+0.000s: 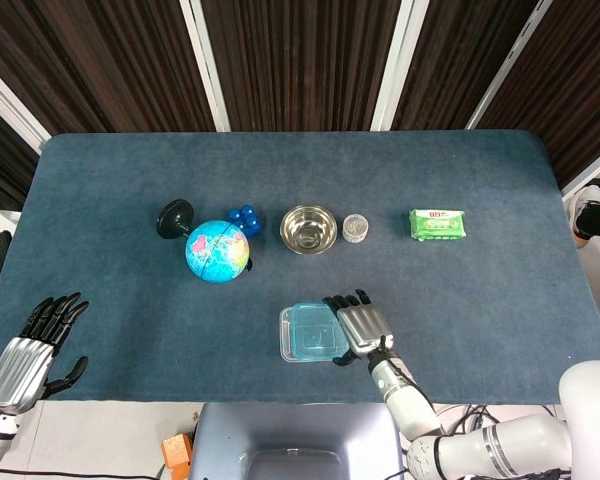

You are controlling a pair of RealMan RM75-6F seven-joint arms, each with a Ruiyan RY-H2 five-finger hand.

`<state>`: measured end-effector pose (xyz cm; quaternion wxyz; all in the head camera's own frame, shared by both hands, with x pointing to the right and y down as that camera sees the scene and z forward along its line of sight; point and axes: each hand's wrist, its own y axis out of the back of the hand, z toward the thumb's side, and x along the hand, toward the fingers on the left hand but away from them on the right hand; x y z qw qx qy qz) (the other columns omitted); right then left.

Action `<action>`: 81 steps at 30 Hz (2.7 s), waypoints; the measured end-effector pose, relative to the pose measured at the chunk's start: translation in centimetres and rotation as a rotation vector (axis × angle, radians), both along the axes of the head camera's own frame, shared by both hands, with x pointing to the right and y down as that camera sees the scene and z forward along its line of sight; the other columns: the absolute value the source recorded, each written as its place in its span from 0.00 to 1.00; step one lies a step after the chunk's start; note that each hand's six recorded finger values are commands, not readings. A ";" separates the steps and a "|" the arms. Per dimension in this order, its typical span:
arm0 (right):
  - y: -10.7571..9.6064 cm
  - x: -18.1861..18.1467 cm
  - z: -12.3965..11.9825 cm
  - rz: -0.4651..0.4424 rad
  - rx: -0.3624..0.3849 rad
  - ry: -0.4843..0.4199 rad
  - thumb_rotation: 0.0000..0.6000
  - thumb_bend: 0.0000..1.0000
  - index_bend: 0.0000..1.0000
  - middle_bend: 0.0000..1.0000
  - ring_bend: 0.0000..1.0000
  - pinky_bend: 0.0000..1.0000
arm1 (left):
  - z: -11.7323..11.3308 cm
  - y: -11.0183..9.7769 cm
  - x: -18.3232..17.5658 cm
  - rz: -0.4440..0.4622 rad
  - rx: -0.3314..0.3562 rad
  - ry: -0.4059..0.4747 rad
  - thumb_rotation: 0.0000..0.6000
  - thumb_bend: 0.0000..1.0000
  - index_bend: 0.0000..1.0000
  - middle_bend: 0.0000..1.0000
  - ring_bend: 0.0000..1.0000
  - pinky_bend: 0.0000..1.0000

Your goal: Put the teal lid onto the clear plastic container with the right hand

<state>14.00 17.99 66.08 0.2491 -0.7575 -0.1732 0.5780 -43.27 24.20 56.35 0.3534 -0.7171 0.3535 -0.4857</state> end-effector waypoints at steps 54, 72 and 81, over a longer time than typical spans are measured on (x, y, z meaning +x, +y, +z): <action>0.7 -1.2 2.0 -0.020 0.001 0.045 1.00 0.04 0.49 0.31 0.12 0.07 | -0.3 -0.2 -0.4 -0.016 0.010 0.009 1.00 0.38 0.00 0.01 0.00 0.00; 0.2 -0.8 1.5 -0.037 -0.024 0.069 1.00 0.04 0.03 0.05 0.00 0.00 | -0.4 -0.2 -0.5 -0.020 0.012 0.016 1.00 0.38 0.00 0.01 0.00 0.00; -0.2 -0.6 0.8 -0.038 -0.018 0.056 1.00 0.04 0.00 0.01 0.00 0.00 | -0.5 -0.3 -0.6 -0.023 0.016 0.019 1.00 0.39 0.00 0.01 0.00 0.00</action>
